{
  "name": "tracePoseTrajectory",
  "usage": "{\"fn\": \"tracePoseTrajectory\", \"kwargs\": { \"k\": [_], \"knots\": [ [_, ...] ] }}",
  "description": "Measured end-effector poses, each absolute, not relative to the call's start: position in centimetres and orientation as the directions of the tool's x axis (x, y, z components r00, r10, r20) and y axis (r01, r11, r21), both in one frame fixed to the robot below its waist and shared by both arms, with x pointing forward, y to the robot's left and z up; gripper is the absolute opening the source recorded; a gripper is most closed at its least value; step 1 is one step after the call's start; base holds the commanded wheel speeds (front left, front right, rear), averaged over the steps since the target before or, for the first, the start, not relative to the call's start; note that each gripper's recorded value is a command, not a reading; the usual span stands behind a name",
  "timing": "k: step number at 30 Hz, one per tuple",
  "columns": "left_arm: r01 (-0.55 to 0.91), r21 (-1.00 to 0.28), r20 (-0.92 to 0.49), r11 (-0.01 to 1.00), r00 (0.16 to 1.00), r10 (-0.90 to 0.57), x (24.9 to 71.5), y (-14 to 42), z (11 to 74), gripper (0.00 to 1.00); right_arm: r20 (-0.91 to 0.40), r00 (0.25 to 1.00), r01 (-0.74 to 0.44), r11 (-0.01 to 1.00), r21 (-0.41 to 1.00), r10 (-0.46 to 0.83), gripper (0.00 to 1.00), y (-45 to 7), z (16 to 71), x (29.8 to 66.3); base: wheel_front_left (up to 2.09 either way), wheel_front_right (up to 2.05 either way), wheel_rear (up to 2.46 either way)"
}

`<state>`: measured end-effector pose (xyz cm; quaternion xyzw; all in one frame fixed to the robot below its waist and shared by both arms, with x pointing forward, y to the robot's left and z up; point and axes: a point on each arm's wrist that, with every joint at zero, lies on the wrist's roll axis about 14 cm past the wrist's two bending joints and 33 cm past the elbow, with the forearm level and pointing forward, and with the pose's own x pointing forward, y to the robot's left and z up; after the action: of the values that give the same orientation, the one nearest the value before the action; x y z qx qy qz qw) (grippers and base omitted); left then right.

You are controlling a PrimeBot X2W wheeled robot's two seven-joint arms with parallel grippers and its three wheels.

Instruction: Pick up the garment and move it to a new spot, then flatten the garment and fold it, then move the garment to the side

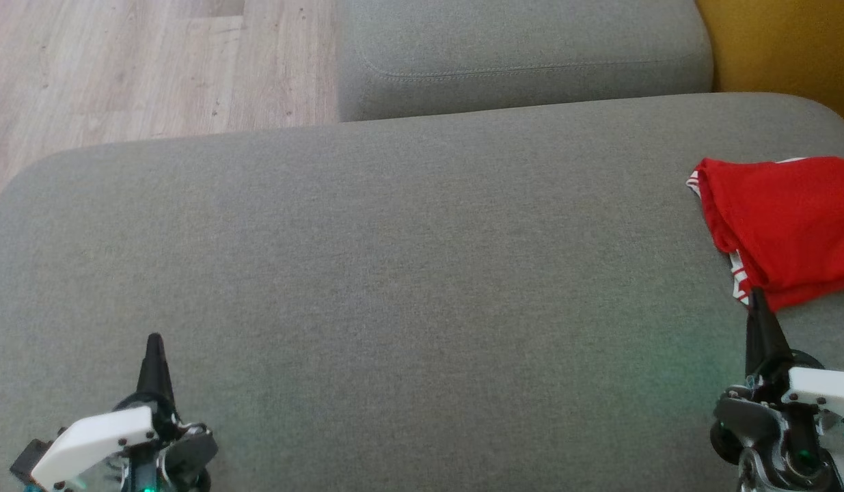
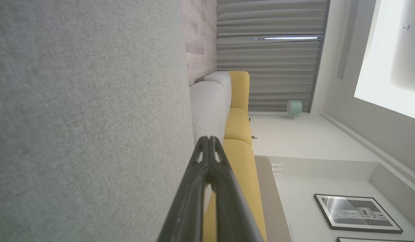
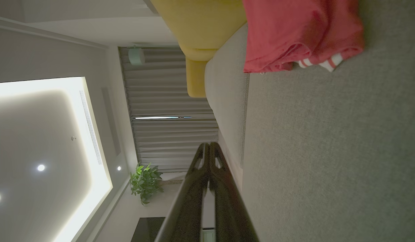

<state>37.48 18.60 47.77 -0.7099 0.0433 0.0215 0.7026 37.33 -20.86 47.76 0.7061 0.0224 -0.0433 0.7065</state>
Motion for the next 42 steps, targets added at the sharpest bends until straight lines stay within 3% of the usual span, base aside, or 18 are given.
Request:
{"fn": "tracePoseTrajectory", "kwargs": {
  "k": [42],
  "knots": [
    [-0.090,-0.996,-0.090,-0.016,0.996,-0.024,37.47,18.93,47.80,0.00,-0.093,0.995,0.092,-0.012,0.996,-0.029,0.00,-20.78,47.74,37.31,0.00,0.00,0.00]
  ]
}}
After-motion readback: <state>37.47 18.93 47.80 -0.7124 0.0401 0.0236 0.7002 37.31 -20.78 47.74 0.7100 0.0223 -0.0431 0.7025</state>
